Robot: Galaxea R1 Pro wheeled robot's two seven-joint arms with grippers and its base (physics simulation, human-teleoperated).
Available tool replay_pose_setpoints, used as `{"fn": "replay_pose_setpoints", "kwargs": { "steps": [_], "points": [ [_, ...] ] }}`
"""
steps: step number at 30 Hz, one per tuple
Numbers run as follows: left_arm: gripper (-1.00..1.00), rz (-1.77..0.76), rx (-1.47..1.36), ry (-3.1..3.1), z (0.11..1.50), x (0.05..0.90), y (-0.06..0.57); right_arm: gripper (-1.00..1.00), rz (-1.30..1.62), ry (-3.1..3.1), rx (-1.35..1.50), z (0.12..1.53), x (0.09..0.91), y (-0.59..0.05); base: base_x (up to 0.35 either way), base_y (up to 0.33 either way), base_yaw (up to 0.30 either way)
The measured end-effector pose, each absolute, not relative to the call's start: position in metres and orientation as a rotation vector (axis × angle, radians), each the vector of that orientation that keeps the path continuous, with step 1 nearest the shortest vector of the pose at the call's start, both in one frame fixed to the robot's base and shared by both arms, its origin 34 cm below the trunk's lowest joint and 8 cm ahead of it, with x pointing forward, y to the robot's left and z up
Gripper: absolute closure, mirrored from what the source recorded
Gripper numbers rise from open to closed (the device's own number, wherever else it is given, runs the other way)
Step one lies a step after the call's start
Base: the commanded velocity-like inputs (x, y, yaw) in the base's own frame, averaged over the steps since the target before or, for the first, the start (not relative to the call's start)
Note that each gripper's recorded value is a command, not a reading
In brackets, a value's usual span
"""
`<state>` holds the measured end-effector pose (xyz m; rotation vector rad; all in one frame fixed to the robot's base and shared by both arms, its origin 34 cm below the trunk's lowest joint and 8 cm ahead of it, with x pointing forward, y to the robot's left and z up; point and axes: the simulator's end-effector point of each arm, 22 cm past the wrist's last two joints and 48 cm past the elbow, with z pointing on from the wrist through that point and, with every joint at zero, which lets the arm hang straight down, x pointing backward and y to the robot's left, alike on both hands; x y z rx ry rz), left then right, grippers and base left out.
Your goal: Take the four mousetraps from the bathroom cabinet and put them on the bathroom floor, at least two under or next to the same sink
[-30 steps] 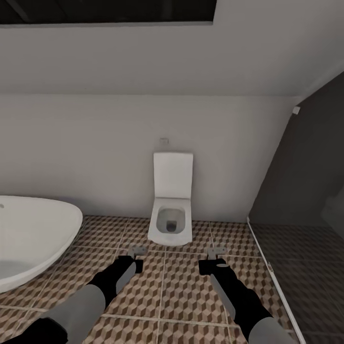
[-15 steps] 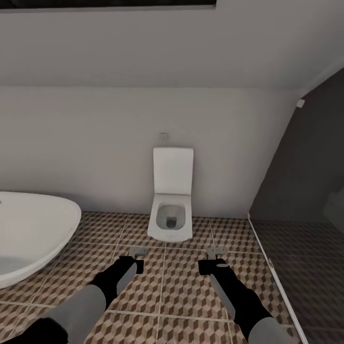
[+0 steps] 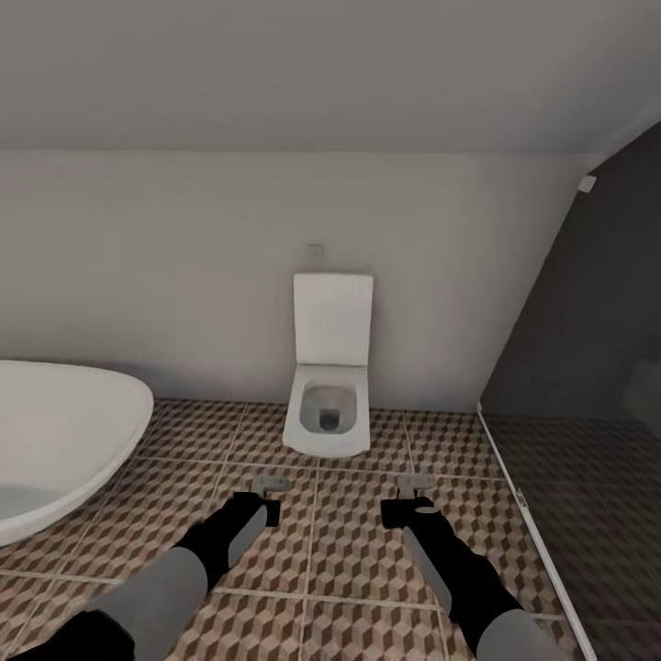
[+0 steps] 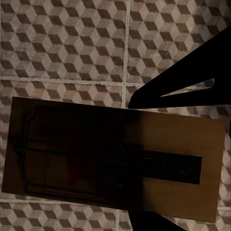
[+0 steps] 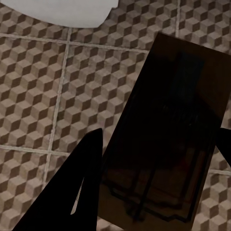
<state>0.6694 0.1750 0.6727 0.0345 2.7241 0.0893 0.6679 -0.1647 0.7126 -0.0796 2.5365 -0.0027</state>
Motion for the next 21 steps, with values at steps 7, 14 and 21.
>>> {"fn": "replay_pose_setpoints", "kwargs": {
  "steps": [7,14,21],
  "points": [
    [1.00,0.087,0.036,2.735,0.658,0.668,0.174,1.00,-0.001,2.547,-0.081,0.698,0.667,-0.164,0.000,0.000,0.000],
    [1.00,0.082,0.038,2.747,0.643,0.665,0.171,1.00,0.000,2.558,-0.081,0.683,0.665,-0.164,0.000,0.000,0.000],
    [1.00,0.074,0.039,2.752,0.628,0.664,0.166,1.00,0.000,2.569,-0.081,0.667,0.664,-0.164,0.000,0.000,0.000]
  ]
}}
